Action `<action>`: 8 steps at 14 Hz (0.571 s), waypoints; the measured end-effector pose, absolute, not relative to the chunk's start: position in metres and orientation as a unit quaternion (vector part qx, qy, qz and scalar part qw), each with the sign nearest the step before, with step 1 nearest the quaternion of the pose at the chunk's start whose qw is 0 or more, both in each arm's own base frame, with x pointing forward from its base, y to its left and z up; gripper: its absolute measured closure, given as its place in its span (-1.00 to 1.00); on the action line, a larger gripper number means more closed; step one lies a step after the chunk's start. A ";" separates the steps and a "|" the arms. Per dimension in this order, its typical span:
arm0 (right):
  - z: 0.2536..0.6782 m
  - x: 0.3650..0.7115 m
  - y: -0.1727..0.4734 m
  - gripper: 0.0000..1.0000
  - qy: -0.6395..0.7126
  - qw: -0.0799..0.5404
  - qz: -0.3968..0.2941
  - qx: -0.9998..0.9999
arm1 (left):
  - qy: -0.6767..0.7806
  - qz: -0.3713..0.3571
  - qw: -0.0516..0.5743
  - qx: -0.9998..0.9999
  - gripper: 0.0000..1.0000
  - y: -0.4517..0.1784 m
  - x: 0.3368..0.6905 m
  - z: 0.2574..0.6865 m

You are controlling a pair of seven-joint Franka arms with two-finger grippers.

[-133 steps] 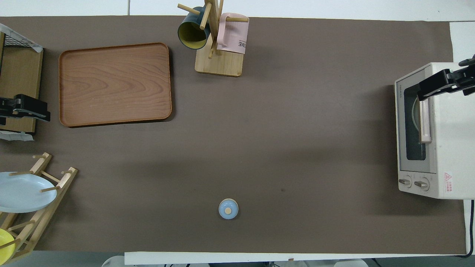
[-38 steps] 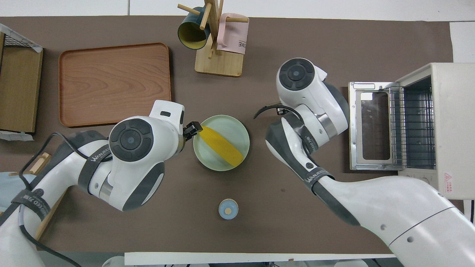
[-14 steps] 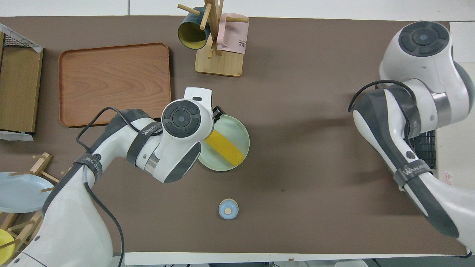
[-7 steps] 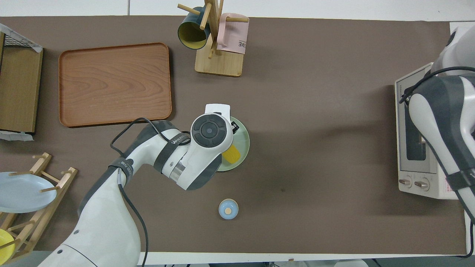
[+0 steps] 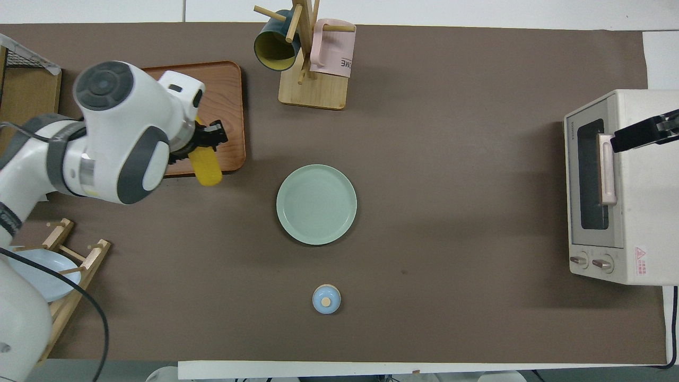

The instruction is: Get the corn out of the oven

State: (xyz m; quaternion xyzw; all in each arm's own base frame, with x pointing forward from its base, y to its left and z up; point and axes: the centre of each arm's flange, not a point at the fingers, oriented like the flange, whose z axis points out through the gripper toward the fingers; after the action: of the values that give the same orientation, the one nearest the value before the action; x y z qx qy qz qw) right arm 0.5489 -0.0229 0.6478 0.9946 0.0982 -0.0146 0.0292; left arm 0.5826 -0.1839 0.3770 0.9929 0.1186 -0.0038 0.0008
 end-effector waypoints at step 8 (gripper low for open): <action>0.647 0.540 -0.010 -1.00 0.037 -0.010 -0.044 0.998 | -0.005 0.029 -0.049 0.998 -0.28 -0.132 0.662 0.313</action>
State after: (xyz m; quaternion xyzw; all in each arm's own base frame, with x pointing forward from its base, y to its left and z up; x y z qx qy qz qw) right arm 0.5402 -0.0103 0.6471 0.9983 0.0365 -0.0436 -0.0095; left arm 0.6624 -0.1321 0.3132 0.9984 -0.0046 0.0286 -0.0487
